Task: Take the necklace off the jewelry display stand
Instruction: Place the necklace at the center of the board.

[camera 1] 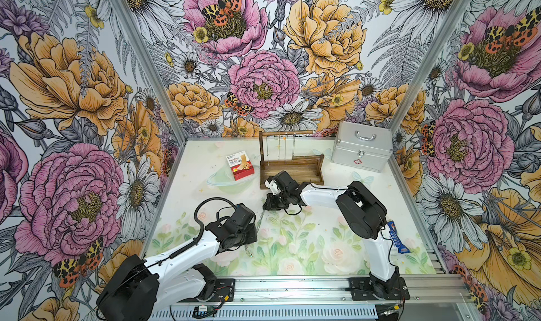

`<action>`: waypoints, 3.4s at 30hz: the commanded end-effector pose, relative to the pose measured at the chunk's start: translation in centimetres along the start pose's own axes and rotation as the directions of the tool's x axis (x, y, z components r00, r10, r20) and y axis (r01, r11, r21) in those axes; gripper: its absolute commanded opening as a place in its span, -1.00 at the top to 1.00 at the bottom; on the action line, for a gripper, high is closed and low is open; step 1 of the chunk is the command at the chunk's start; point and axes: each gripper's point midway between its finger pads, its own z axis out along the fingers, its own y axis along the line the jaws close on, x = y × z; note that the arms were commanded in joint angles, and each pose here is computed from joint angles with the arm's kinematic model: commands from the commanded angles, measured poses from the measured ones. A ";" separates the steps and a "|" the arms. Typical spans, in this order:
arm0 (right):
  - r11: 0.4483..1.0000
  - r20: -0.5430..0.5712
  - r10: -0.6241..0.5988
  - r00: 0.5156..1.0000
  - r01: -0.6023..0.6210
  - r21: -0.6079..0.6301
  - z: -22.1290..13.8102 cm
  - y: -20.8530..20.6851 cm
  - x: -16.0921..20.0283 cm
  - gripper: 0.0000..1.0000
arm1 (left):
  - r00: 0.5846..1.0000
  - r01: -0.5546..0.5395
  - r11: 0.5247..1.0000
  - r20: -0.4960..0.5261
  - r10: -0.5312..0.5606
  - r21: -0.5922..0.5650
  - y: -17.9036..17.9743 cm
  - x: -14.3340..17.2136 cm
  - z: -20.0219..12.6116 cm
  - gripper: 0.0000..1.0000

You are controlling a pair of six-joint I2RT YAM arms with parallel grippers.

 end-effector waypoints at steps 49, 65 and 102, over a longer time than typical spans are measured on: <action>0.998 0.020 0.053 0.998 -0.054 0.033 0.3 -1.2 -1.1 0.57 | 0.996 0.092 0.986 -0.007 -0.094 -0.140 4.1 6.2 1.5 0.78; 0.997 0.067 0.033 0.997 -0.037 0.060 -1.0 -1.1 -1.7 0.25 | 0.996 0.083 0.991 0.023 -0.081 -0.105 2.8 5.0 0.9 0.78; 0.987 0.809 -0.122 0.575 -0.016 0.160 -31.5 -4.7 -7.6 0.02 | 0.995 -0.019 0.994 0.104 0.008 0.105 -6.5 -5.1 -4.2 0.03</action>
